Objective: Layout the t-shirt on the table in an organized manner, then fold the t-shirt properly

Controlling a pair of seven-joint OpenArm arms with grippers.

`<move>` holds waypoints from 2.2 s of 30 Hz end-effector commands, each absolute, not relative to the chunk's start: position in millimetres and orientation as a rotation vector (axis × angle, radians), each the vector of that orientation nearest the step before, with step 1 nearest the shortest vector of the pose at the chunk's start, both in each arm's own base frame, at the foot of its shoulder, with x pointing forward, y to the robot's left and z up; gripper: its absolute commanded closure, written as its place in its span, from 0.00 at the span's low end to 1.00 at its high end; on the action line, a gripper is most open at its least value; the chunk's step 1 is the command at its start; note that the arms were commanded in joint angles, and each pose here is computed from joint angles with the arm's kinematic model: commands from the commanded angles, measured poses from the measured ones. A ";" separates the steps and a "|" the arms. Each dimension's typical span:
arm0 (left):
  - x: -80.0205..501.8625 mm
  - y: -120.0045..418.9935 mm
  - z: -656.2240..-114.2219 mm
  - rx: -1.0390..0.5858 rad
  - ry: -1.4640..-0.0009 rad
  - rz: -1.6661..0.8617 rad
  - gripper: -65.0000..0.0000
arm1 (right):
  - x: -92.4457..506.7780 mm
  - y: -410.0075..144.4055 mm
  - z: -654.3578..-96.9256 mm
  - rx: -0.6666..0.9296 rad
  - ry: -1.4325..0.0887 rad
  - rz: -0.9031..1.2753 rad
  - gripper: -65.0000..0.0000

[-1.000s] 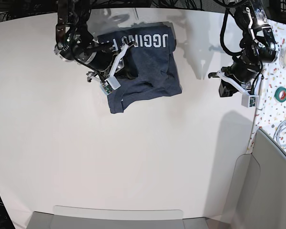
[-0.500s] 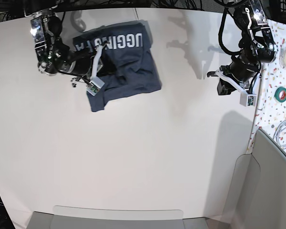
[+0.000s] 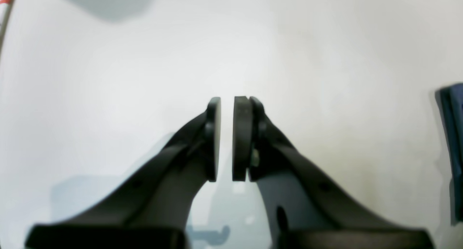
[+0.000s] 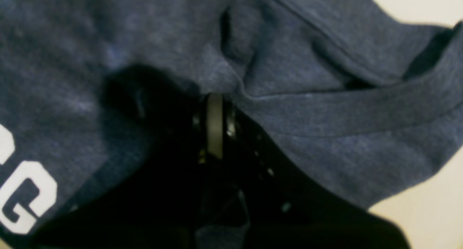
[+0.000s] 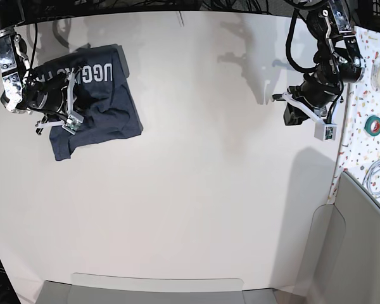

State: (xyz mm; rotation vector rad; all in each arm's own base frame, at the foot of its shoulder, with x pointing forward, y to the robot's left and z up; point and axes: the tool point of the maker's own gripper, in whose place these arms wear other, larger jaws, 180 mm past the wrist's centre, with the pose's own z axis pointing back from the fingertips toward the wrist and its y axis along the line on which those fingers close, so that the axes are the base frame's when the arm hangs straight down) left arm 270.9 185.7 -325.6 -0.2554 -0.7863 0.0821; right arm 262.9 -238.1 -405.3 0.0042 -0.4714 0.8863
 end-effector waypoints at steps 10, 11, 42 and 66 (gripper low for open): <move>271.4 185.9 -318.5 -0.255 -0.811 0.069 0.90 | 186.7 -411.2 -416.4 -0.532 0.086 0.789 1.00; 271.4 185.9 -318.5 -0.255 -0.811 0.069 0.90 | 183.5 -417.5 -413.8 -0.548 0.097 0.781 1.00; 254.8 158.9 -336.0 -0.319 -0.754 0.077 0.90 | 258.8 -355.3 -419.6 -0.836 0.037 1.304 1.00; 254.1 157.9 -336.6 -0.321 -0.749 0.076 0.90 | 303.6 -384.3 -322.4 -1.057 -0.116 1.237 1.00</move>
